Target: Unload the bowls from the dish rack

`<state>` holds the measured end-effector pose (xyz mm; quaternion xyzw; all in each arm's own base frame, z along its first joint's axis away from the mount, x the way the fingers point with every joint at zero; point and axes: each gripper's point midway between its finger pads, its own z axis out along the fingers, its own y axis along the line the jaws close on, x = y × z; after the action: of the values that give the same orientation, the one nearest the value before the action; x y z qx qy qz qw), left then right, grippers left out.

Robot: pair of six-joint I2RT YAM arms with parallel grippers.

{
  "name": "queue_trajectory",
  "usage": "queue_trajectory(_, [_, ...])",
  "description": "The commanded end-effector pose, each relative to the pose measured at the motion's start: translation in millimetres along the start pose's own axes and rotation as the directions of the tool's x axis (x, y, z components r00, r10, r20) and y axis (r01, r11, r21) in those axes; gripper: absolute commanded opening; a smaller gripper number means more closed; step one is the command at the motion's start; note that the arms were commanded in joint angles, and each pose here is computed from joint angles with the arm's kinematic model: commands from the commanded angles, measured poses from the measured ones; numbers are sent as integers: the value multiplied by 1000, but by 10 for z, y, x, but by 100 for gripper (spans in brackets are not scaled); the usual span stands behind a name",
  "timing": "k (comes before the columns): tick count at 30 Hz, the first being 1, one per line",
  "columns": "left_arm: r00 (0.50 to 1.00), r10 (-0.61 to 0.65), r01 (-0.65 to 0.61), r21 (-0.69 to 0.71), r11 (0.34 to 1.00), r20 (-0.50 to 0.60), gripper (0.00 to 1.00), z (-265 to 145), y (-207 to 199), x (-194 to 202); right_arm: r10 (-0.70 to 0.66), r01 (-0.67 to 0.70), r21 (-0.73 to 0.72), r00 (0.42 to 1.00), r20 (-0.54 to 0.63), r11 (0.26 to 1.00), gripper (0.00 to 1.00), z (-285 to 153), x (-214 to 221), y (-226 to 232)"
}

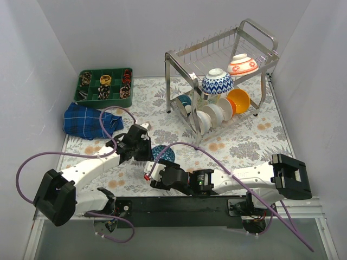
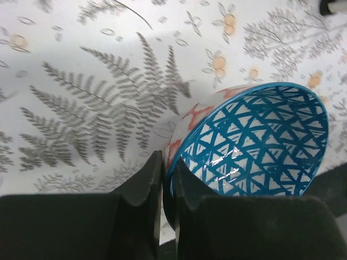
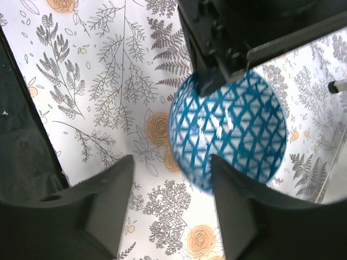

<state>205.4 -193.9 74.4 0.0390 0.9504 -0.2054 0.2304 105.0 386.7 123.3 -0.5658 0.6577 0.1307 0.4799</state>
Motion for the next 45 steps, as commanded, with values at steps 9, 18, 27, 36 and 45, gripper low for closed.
queue_trajectory(9, [969, -134, 162, -126, 979, 208, 0, 36, 693, -1110, 215, -215, 79, 977, 10, 973, 91, -101, -55, -241])
queue_trajectory(18, [950, -202, 241, -145, 960, 240, 0, 258, 977, -1520, 360, -359, 68, 933, -15, 931, 94, -192, 131, -500])
queue_trajectory(27, [957, -224, 254, -157, 954, 187, 20, 503, 1140, -1541, 509, -505, 102, 861, -15, 857, 95, -447, 384, -803])
queue_trajectory(36, [950, -176, 221, -159, 962, 258, 67, 227, 1098, -1595, 669, -651, 197, 743, -31, 733, 96, -871, 611, -1147])
queue_trajectory(45, [919, -136, 191, -118, 975, 370, 98, -213, 934, -1681, 763, -729, 357, 643, 64, 584, 98, -1455, 550, -1756])
